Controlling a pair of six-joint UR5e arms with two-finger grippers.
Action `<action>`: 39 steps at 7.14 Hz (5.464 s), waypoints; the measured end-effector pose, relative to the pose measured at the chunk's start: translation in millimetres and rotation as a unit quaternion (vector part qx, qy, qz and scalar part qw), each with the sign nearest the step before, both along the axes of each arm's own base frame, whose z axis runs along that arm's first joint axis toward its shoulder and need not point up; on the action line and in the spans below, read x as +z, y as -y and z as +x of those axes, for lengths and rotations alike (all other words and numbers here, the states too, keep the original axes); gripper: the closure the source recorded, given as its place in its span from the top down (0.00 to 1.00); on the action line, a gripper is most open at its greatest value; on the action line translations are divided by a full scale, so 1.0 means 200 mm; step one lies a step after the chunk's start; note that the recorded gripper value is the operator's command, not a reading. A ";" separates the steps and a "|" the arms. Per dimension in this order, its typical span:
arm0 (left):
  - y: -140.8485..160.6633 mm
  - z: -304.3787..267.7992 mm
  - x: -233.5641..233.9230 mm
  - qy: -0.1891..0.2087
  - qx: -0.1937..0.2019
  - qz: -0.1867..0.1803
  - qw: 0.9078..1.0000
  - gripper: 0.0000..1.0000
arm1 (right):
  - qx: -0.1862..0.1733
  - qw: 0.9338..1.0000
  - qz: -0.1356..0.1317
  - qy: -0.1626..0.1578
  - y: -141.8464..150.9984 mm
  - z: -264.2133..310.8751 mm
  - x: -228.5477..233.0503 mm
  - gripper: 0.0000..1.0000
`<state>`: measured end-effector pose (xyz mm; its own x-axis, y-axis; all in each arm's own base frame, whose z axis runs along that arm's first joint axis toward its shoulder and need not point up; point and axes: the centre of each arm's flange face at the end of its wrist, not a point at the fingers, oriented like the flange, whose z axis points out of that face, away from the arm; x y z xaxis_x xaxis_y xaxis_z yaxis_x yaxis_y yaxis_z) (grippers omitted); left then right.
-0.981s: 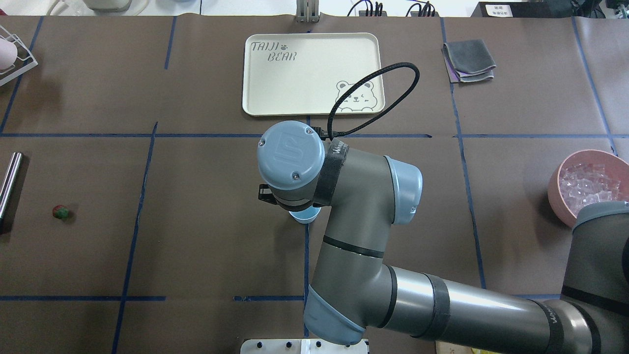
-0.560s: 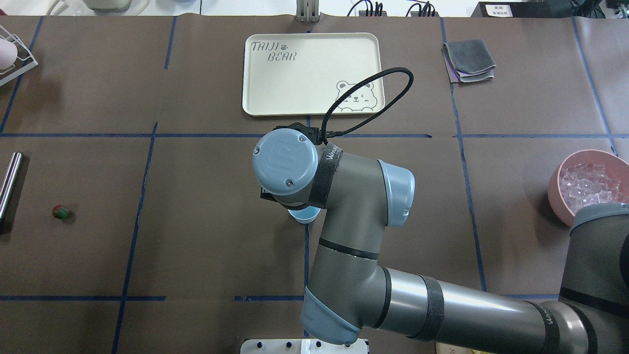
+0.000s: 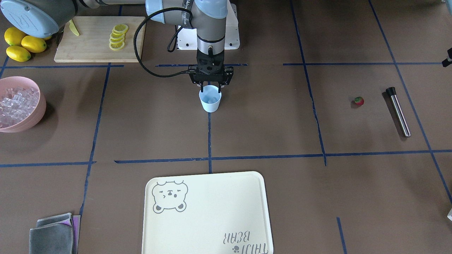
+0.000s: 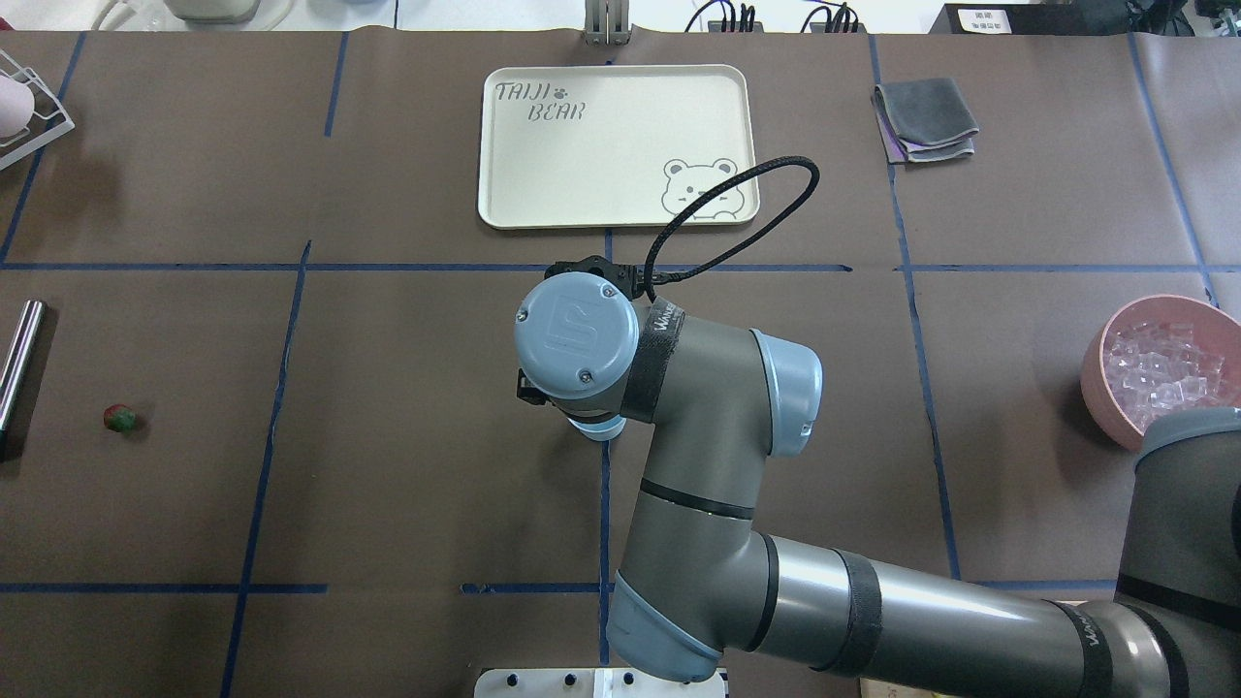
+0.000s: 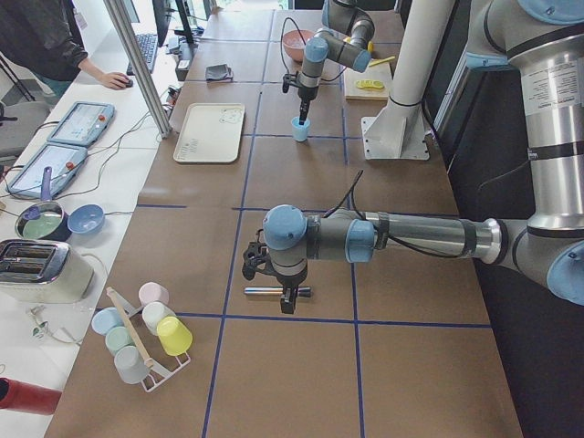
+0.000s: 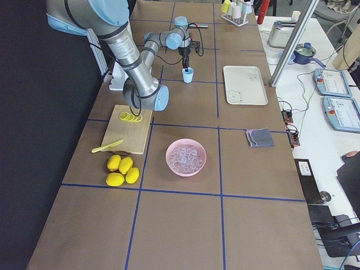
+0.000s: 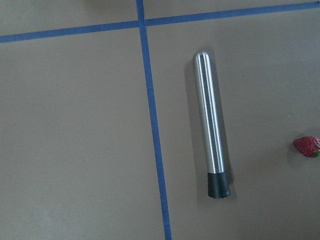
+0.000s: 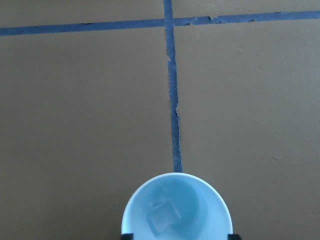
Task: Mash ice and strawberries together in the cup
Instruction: 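Open the right gripper to drop the ice cube into the cup, then move the right gripper back down into the ice bowl, then grasp another ice cube with the right gripper and lift it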
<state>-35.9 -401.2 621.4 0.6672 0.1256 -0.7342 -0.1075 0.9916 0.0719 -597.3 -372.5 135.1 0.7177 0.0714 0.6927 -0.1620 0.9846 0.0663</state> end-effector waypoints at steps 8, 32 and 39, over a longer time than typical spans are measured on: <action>0.00 0.00 0.01 0.000 0.001 -0.002 1.000 1.00 | -0.074 0.997 0.018 0.016 0.42 1.82 0.91 0.97; 0.00 0.03 -0.01 -0.001 0.007 0.003 1.000 1.00 | 0.009 0.994 -0.103 -0.023 0.06 2.19 2.23 0.38; 0.00 0.04 -0.02 -0.018 0.007 0.001 1.000 1.00 | 0.004 0.999 -0.051 0.012 0.05 2.25 1.83 0.14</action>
